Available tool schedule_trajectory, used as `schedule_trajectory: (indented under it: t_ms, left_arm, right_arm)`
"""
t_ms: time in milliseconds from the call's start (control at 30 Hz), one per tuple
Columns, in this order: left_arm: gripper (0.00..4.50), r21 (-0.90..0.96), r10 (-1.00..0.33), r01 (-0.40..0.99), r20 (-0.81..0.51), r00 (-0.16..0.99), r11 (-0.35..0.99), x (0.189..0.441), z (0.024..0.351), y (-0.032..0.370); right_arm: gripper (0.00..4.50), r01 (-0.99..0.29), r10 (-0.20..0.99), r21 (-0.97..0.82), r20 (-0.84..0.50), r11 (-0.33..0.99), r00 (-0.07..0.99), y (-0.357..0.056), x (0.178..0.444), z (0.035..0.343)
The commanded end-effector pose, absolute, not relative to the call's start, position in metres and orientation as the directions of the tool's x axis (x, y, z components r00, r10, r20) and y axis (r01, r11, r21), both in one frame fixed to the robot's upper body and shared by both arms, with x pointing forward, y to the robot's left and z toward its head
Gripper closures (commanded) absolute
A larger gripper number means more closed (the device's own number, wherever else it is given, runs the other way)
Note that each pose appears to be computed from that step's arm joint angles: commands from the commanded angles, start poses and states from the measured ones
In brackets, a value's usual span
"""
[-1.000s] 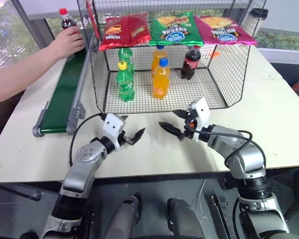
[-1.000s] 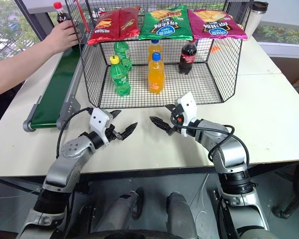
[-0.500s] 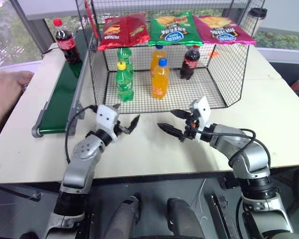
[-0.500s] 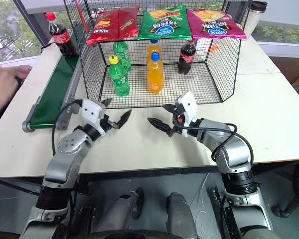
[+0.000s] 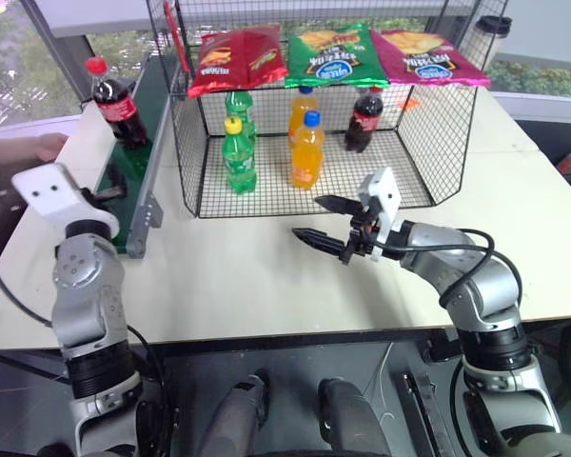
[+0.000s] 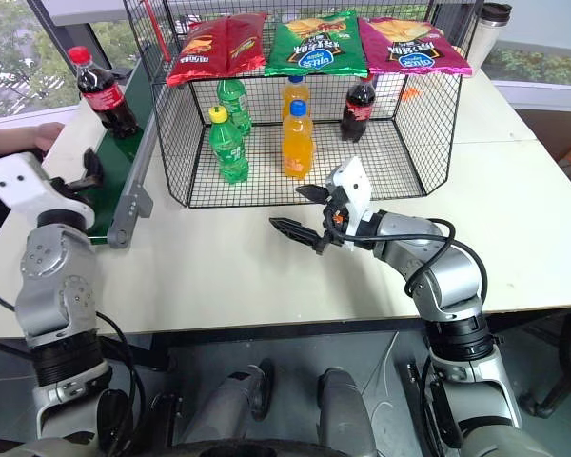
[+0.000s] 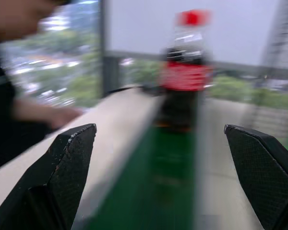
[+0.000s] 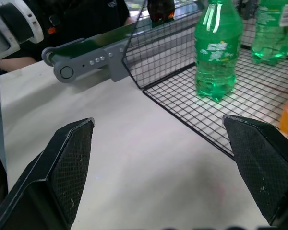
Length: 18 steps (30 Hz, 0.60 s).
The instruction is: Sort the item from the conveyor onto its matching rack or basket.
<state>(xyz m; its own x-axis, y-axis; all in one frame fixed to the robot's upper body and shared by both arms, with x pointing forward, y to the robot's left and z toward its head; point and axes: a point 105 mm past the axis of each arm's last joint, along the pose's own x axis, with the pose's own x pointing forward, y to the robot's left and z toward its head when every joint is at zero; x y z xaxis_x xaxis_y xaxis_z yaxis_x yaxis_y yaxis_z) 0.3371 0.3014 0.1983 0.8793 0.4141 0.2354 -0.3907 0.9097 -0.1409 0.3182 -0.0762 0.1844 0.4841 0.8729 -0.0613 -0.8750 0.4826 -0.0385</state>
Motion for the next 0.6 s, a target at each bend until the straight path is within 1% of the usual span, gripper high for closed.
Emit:
schedule_trajectory:
  t_ms: [33,100,200,400,600]
  left_arm:
    - [0.0,-0.1,0.428,-0.417,0.257,0.866,0.903,0.334,0.207,0.315]
    - [0.0,-0.082,0.415,-0.408,0.249,0.875,0.909,0.335,0.204,0.316]
    - [0.0,-0.046,0.36,-0.36,0.227,0.905,0.932,0.338,0.196,0.312]
    - [0.0,0.004,0.271,-0.277,0.202,0.941,0.961,0.341,0.185,0.301]
    - [0.0,0.021,0.276,-0.284,0.179,0.944,0.959,0.341,0.179,0.304]
  right_arm:
    - [0.08,-0.903,0.907,-0.097,-0.018,0.418,0.421,-0.068,0.308,0.207]
    - [0.08,-0.91,0.914,-0.104,-0.018,0.402,0.406,-0.066,0.306,0.21]
    - [0.08,-0.916,0.922,-0.116,-0.008,0.384,0.388,-0.062,0.303,0.215]
    - [0.08,-0.914,0.922,-0.126,0.006,0.385,0.388,-0.061,0.301,0.219]
    - [0.08,-0.911,0.919,-0.128,0.004,0.391,0.394,-0.061,0.3,0.219]
